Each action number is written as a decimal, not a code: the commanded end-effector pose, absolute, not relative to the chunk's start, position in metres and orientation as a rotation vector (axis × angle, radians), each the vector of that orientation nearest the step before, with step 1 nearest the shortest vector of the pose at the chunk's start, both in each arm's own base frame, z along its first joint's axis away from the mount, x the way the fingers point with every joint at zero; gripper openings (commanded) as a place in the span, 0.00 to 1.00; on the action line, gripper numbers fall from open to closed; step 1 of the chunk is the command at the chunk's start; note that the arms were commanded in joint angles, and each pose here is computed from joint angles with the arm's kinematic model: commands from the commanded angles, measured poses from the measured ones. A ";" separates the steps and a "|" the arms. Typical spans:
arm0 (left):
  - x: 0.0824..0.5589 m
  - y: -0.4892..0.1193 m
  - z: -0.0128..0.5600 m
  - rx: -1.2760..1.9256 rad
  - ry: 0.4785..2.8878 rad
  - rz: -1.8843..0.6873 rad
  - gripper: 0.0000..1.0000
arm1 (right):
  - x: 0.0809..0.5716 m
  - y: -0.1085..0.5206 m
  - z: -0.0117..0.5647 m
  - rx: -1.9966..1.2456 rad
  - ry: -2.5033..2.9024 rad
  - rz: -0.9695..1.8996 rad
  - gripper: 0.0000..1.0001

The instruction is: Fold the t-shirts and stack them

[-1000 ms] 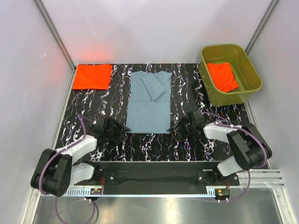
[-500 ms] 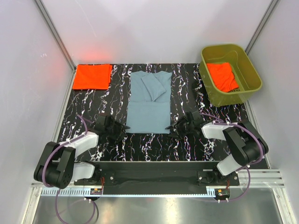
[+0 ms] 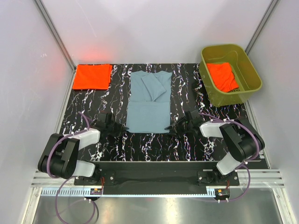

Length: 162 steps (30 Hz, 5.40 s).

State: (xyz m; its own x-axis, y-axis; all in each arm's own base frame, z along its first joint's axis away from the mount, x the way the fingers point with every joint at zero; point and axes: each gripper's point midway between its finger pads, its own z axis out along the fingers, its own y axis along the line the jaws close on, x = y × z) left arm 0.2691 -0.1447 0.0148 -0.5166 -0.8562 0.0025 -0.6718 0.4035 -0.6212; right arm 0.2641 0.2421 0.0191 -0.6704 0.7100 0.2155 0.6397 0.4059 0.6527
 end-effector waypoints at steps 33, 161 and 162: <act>0.099 -0.138 0.073 -0.922 2.506 -0.978 0.00 | 0.068 0.214 0.065 0.703 2.918 1.021 0.00; 0.463 -0.162 0.147 0.010 2.407 -0.867 0.78 | 0.446 0.194 0.127 0.068 2.661 0.498 0.79; 0.460 -0.163 0.135 0.018 2.431 -0.870 0.78 | 0.434 0.199 0.123 0.065 2.683 0.553 0.79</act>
